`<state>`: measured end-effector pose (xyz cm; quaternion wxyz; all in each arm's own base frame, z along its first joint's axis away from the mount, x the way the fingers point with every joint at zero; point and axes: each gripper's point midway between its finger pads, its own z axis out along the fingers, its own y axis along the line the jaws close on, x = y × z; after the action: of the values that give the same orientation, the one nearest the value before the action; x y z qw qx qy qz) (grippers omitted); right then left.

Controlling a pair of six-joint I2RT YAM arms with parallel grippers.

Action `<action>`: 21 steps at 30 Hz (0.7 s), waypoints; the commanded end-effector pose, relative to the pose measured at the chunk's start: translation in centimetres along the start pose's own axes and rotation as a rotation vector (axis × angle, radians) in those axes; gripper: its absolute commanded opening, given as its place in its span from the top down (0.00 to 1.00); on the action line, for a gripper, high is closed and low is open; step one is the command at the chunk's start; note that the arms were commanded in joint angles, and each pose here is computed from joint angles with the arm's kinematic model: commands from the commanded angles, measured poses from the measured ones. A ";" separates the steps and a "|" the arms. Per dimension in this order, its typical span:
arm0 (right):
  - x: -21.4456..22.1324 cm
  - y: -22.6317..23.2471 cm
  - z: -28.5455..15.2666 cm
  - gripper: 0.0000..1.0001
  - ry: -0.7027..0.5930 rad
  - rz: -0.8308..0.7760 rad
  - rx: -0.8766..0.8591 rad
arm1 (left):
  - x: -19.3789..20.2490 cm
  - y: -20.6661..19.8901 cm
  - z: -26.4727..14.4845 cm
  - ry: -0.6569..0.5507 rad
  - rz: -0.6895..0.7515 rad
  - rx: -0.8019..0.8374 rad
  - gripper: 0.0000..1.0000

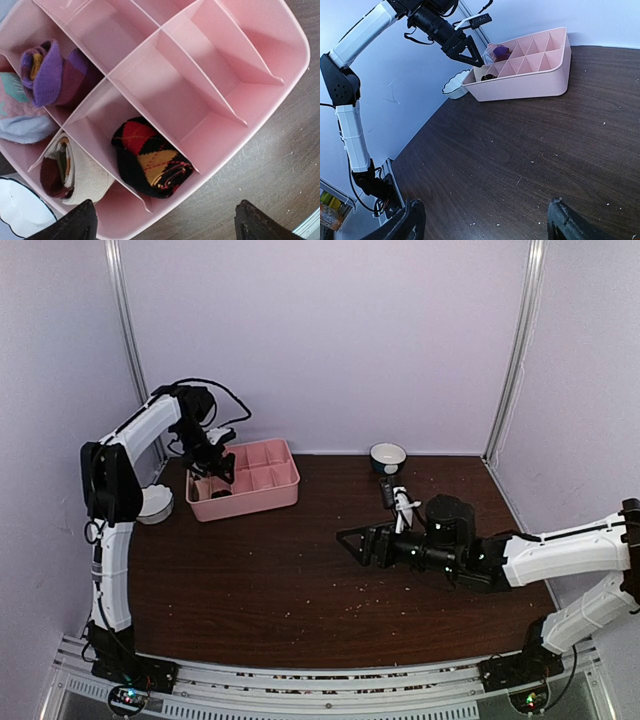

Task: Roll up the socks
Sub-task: Place the sock in the storage box, then reset both arms

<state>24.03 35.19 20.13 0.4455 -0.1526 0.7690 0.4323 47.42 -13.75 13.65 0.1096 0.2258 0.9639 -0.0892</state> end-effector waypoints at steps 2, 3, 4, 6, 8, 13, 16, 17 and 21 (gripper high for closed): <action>-2.8 -0.9 -1.4 0.04 -0.035 -0.070 0.106 | -1.3 -0.7 -8.7 -0.201 0.099 -0.102 0.02; -3.2 -1.5 -1.9 0.00 -0.036 -0.093 0.143 | -1.3 0.0 -10.3 -0.240 0.096 -0.165 0.02; -3.8 -2.2 -2.6 0.00 -0.042 -0.115 0.185 | -1.3 1.0 -11.9 -0.287 0.087 -0.246 0.02; -5.2 -3.8 -4.4 0.00 -0.063 -0.148 0.268 | -0.8 3.8 -15.7 -0.390 0.015 -0.417 0.02; -6.6 -6.0 -6.7 0.00 -0.093 -0.170 0.379 | 1.6 8.7 -17.9 -0.483 -0.150 -0.521 0.02; -9.2 -12.6 -13.9 0.00 -0.198 -0.160 0.678 | 7.0 14.4 -14.9 -0.460 -0.246 -0.534 0.28; -9.3 -17.6 -19.2 0.00 -0.293 -0.129 0.930 | 7.5 13.0 -13.1 -0.601 -0.162 -0.516 0.06; -9.0 -19.2 -21.0 0.00 -0.318 -0.111 1.019 | 7.7 12.2 -12.6 -0.659 -0.135 -0.499 0.02; -7.9 -22.7 -25.0 0.00 -0.348 -0.145 1.221 | 9.2 10.4 -10.5 -0.815 -0.156 -0.446 0.02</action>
<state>29.75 6.62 23.38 0.6149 0.1077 0.7797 0.0483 39.97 3.62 15.05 0.3497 0.0642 0.9324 0.0642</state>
